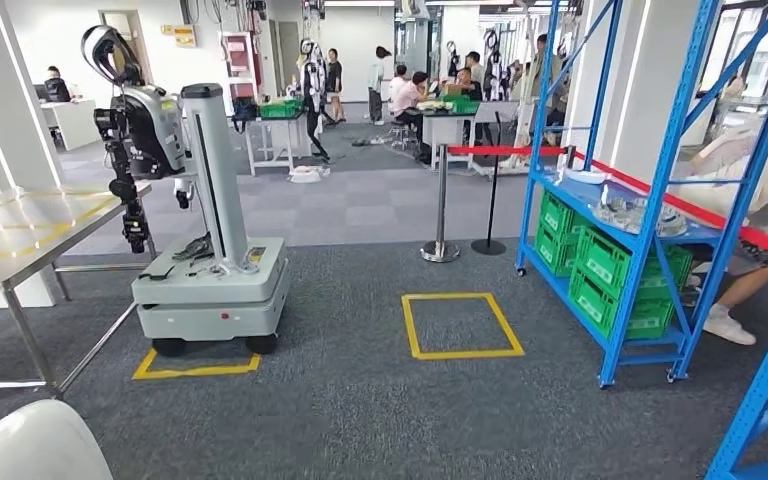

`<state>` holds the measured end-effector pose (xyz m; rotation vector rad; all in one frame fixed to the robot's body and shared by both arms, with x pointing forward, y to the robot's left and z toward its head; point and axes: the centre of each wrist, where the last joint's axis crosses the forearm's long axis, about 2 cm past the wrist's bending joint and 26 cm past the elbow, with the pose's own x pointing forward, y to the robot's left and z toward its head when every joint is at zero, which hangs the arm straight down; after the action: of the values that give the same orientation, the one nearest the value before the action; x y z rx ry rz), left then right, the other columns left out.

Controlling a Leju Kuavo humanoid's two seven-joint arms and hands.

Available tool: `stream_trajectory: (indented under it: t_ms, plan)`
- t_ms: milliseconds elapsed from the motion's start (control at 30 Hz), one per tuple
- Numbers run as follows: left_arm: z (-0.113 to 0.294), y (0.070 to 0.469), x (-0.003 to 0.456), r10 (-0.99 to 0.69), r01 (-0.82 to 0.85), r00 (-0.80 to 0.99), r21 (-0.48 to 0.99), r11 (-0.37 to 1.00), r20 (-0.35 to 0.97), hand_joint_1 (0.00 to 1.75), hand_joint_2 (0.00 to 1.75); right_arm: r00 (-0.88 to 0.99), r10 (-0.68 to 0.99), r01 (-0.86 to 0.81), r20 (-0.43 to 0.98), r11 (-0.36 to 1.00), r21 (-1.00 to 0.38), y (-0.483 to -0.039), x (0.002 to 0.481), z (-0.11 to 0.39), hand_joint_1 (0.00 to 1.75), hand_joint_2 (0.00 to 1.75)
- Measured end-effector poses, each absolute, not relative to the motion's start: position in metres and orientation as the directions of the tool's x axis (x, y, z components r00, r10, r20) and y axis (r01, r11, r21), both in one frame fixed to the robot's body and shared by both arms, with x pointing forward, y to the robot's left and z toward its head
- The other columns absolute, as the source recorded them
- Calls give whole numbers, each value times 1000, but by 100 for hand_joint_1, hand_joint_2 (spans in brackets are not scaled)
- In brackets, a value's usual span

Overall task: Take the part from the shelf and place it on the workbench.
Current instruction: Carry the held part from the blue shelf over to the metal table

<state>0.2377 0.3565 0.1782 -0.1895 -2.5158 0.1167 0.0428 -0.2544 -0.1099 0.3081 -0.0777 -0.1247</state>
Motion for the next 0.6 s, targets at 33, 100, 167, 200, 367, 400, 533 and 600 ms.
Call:
stream_trajectory:
  t_ms: [33,100,167,200,367,400,533,600]
  plan:
    - [180,358,237,153,98,-814,-127,987,561,175,175,990,-131,108,55,946,307,-254,42,-110,0,0]
    - [183,362,237,138,79,-822,-128,989,553,175,175,991,-123,102,53,946,306,-253,41,-110,0,0]
    - [184,366,236,125,63,-826,-131,989,549,175,175,991,-118,96,55,947,308,-252,42,-110,0,0]
    - [185,368,235,120,57,-829,-132,990,547,175,175,991,-117,94,57,946,309,-252,42,-110,0,0]
    - [188,371,236,109,46,-828,-128,991,550,175,175,991,-114,88,64,945,315,-249,46,-109,0,0]
    - [188,370,236,108,44,-827,-127,991,552,175,175,991,-114,87,66,945,316,-248,48,-109,0,0]
    - [190,369,239,91,24,-834,-129,991,544,175,175,991,-113,84,72,943,322,-245,51,-108,0,0]
    - [191,368,240,80,10,-840,-132,991,537,175,175,992,-110,83,69,943,323,-245,49,-108,0,0]
